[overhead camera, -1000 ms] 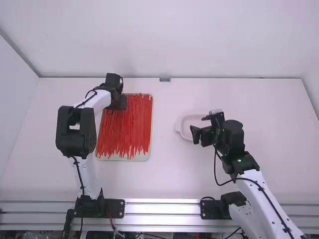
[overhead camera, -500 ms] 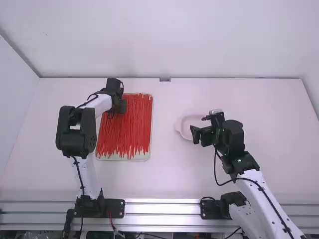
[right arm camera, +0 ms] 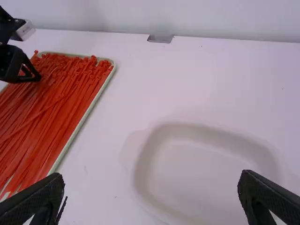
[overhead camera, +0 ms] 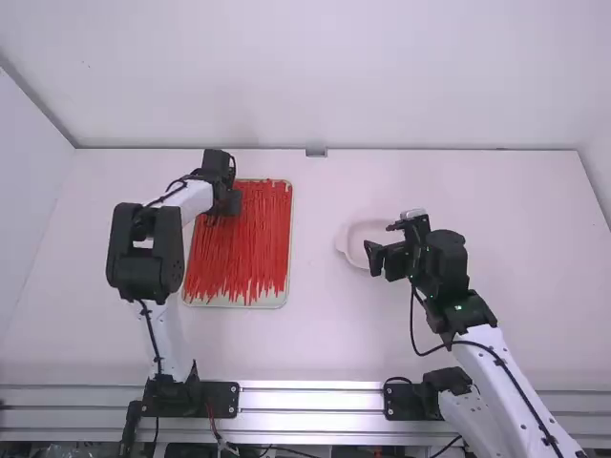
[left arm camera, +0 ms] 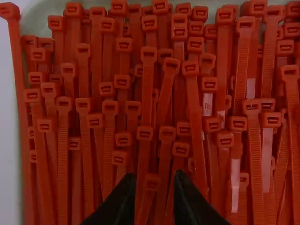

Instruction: Fasten the cable tie

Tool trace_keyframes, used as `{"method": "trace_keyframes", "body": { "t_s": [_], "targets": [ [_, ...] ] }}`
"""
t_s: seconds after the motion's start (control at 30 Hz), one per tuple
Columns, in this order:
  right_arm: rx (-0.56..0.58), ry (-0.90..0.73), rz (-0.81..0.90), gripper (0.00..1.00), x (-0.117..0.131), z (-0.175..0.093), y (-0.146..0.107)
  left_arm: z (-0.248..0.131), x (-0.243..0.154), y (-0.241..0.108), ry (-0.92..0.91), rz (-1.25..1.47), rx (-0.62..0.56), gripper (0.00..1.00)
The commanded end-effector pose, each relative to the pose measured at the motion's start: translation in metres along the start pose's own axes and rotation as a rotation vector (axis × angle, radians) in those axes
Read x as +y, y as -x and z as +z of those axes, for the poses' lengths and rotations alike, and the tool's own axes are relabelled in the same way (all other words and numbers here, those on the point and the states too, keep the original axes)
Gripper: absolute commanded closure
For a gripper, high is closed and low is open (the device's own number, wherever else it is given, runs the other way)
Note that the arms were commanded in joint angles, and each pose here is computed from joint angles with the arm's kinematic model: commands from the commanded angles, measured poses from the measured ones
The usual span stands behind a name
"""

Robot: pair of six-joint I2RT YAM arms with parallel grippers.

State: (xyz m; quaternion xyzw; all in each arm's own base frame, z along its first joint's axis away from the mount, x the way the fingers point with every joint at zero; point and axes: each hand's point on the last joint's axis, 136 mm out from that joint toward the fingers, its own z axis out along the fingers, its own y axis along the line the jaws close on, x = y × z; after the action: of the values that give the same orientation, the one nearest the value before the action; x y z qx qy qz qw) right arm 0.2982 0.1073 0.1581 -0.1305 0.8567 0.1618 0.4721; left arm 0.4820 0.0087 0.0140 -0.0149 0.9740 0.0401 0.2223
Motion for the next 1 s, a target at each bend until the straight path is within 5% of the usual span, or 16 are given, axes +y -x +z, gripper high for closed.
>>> {"method": "trace_keyframes", "body": {
  "t_s": [0.0,0.37,0.97],
  "targets": [
    [-0.035,0.009,-0.011,0.01,0.0033,-0.0033,0.0187,0.0073,0.0073,-0.0089,0.011,0.01,0.025,0.77],
    [-0.035,0.01,-0.011,0.01,0.0035,-0.0033,0.0187,0.0157,0.0042,-0.0156,0.002,0.01,0.005,0.77],
    [-0.036,0.01,-0.011,0.01,0.0034,-0.0033,0.0188,0.0151,0.0072,-0.0115,0.014,0.006,-0.007,0.97]
  ]
}}
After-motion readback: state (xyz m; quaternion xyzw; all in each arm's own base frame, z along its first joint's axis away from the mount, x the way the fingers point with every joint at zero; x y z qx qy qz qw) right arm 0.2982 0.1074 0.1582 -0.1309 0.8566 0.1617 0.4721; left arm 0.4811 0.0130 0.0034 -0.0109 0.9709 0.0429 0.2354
